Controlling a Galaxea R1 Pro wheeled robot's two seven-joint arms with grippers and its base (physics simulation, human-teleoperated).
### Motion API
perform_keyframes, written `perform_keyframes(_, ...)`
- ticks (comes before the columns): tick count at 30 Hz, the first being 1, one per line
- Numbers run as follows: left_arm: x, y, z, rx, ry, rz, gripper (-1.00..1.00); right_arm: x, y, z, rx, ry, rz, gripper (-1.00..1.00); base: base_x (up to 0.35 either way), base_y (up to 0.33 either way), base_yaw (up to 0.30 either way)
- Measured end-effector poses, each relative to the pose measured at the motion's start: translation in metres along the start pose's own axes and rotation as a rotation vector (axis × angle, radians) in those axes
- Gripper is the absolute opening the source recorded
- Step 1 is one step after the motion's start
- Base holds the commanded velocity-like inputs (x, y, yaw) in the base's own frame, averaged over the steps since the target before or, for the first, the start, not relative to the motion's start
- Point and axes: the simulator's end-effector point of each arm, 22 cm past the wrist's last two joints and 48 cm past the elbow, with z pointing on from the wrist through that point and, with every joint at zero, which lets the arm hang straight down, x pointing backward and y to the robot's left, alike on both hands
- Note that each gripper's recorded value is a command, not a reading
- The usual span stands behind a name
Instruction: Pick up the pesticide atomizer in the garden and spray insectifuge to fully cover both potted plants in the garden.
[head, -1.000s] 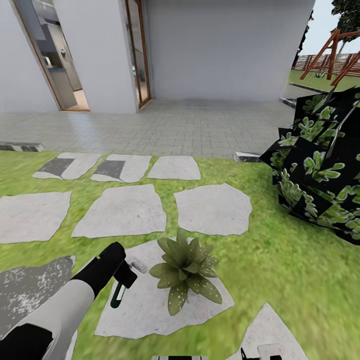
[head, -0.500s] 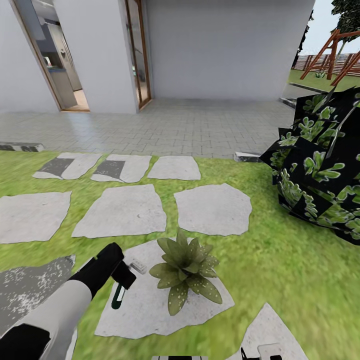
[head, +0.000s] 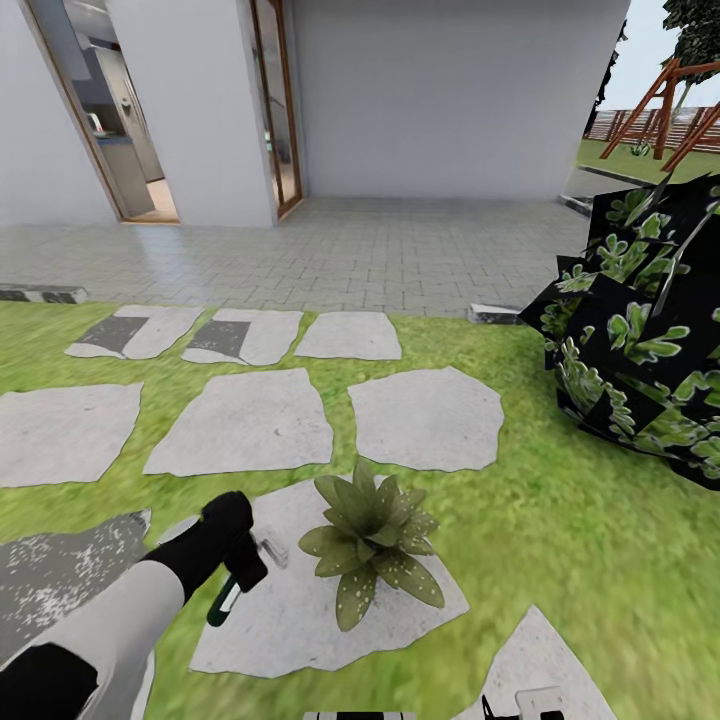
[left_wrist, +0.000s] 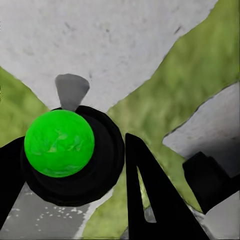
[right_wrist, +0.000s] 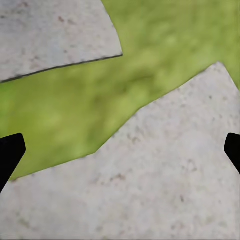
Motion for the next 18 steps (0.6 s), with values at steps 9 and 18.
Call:
perform_keyframes(9,-0.0021,-0.0051,0.0002,-0.015,0.016,0.056,-1.0,-0.0006,0.0003,0.0001,-0.001,-0.001,-0.001,1.0,0.0,0.0,-0.003)
perform_keyframes(18,-0.007,-0.0044,-0.0026,-0.018,0.006,0.057,-1.0,-0.0004,0.0006,0.0001,-0.002,-0.001,-0.001,1.0,-0.021,0.093,-0.249)
